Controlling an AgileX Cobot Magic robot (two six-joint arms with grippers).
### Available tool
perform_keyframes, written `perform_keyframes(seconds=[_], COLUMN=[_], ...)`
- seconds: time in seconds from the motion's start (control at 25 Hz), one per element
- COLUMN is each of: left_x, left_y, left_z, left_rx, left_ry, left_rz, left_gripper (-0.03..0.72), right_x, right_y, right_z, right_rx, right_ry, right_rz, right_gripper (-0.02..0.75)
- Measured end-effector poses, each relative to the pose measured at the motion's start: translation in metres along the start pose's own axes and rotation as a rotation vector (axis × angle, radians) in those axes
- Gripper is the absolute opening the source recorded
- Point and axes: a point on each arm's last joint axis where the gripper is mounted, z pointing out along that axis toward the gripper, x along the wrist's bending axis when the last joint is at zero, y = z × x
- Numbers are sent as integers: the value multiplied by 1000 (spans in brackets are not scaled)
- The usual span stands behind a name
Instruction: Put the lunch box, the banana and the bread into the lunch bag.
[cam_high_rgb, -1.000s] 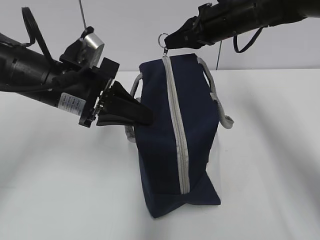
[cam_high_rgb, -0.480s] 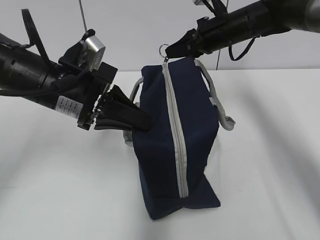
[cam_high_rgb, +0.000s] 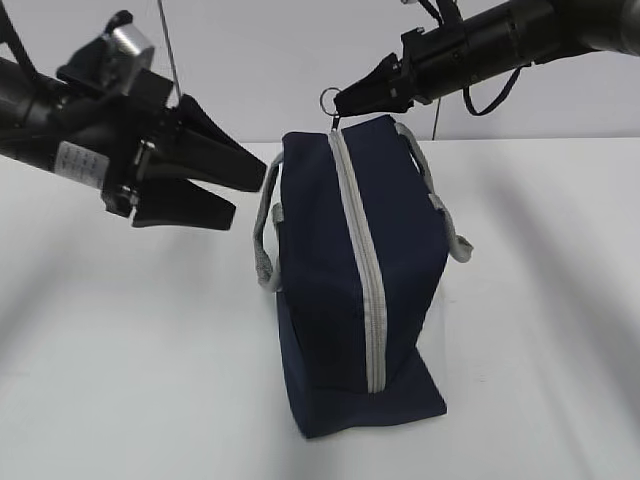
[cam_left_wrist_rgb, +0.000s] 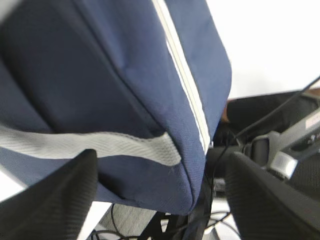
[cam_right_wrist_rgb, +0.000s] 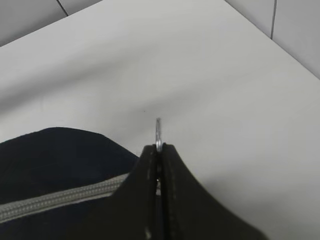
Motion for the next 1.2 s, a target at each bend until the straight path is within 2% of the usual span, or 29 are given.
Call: perform_keyframes(seconds=[0.12, 0.24, 0.48, 0.76, 1.08, 1.2], left_x=[5, 12, 22, 25, 13, 13], left_y=[5, 11, 22, 52, 76, 78], left_z=[-20, -30, -35, -28, 10, 19], left_rx=[-79, -160, -299, -312, -180, -149], left_ry=[25, 49, 140, 146, 171, 182], left_rz=[-103, -197, -279, -259, -195, -201], left_gripper=[522, 480, 436, 434, 434, 434], right_x=[0, -1, -4, -5, -4, -5], right_y=[-2, -5, -12, -15, -3, 2], right_z=[0, 1, 4, 7, 3, 1], right_rx=[23, 42, 67, 67, 28, 21], right_ry=[-3, -4, -1, 4, 18, 11], right_rz=[-10, -18, -36, -34, -136, -182], right_gripper=[-16, -16, -16, -16, -16, -16])
